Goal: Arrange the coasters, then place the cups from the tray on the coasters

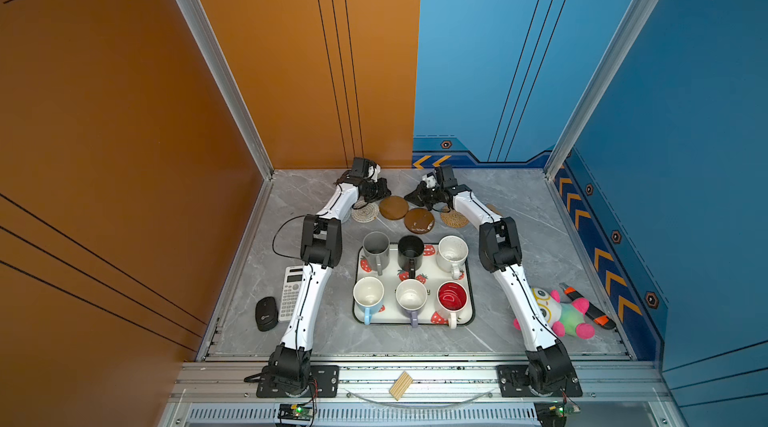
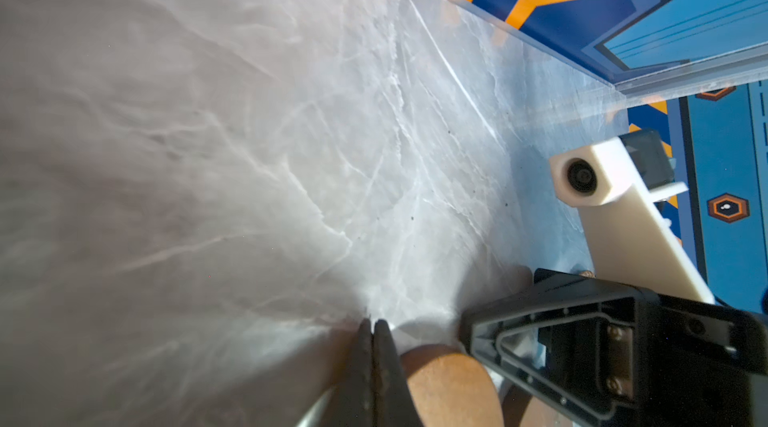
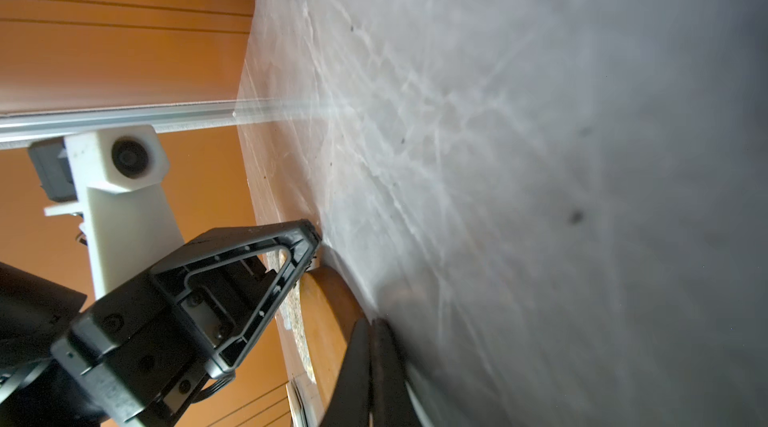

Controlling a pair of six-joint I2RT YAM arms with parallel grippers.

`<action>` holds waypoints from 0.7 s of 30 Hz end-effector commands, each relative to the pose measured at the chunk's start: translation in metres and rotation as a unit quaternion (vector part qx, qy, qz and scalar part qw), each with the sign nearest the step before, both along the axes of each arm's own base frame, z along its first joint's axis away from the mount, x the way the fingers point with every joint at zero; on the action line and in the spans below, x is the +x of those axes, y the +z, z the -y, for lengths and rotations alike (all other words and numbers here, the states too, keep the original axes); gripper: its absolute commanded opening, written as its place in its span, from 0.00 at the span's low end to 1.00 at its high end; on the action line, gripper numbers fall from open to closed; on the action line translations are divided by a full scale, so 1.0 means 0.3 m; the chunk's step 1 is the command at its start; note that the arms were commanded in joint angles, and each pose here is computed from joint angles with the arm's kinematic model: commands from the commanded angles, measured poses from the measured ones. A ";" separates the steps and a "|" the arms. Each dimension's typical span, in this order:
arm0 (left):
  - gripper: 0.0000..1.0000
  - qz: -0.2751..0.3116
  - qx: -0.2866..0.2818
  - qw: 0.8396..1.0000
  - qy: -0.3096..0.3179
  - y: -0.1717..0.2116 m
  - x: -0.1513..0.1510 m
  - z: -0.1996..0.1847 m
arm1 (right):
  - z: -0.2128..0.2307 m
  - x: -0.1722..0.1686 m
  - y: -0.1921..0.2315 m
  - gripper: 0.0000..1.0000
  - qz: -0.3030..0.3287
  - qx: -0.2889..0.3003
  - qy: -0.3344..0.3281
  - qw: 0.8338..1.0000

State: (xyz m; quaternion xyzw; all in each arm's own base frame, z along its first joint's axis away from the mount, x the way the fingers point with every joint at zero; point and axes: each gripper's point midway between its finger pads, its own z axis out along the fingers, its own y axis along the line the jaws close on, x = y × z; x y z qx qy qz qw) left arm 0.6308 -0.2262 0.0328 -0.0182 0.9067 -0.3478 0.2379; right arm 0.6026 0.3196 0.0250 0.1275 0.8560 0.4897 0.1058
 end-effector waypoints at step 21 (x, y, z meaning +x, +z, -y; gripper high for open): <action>0.00 0.016 0.016 0.999 -0.025 0.125 -0.066 0.021 | 0.092 -0.026 0.272 0.02 0.041 -0.017 0.014 0.999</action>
